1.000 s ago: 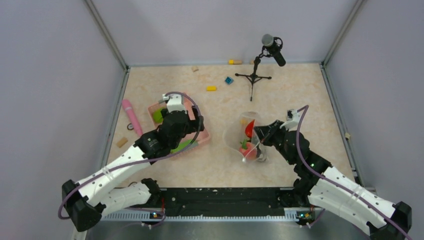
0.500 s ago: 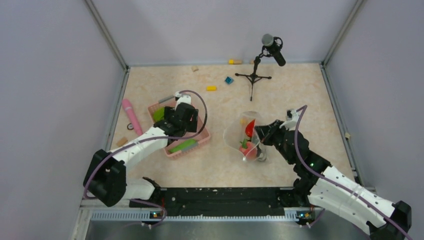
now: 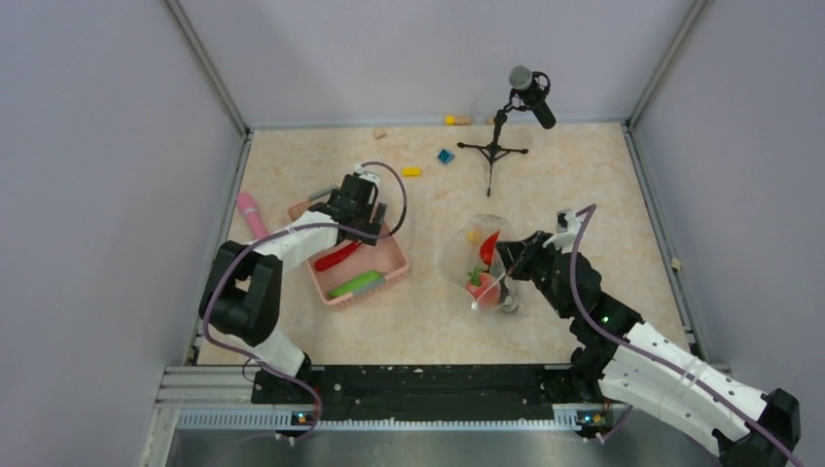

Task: Place the food in the zip-top bag and seal the zipper
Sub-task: Pick up the fake vegetable from the bin.

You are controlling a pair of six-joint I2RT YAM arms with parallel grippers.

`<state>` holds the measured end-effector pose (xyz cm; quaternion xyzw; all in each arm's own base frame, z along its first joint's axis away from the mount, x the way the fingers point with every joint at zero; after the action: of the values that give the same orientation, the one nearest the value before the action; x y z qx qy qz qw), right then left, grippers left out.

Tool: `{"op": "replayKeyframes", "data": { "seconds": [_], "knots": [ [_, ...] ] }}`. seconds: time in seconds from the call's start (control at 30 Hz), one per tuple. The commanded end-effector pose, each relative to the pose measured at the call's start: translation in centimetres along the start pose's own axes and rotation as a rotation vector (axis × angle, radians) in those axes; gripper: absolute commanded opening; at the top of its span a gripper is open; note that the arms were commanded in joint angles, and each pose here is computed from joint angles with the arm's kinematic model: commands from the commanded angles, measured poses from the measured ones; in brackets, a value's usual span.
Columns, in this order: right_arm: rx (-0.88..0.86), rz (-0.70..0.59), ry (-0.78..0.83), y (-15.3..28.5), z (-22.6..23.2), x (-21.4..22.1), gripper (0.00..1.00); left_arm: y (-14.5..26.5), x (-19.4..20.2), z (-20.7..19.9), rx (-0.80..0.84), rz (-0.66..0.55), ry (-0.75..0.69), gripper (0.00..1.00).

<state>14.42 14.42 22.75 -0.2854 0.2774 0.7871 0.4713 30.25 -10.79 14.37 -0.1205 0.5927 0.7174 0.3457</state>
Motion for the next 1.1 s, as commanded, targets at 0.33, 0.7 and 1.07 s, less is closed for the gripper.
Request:
{"op": "replayKeyframes", "data": {
  "seconds": [0.33, 0.7, 1.07],
  "knots": [
    [-0.018, -0.073, -0.009, -0.4, 1.0, -1.3, 0.0, -2.1, -1.7, 1.3, 0.23, 0.064, -0.007, 0.68],
    [-0.021, -0.049, -0.008, -0.9, 1.2, -1.0, 0.0, -3.2, -2.1, 1.4, 0.183, 0.09, 0.014, 0.51],
    [-0.027, -0.048, -0.015, -0.9, 1.4, -1.0, 0.0, -2.9, -2.3, 1.8, 0.097, 0.071, 0.074, 0.04]
  ]
}}
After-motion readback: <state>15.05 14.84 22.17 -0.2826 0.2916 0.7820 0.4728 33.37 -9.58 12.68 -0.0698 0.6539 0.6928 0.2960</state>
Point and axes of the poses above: each gripper's point midway between its finger pads, its own y axis back along the fingers, its own z axis along the line the jaws close on, x = y × z, the point moved 10 cm from there along y, back along the fingers, and after that the axes turned 5 degrees about -y, right-handed, at the moved point
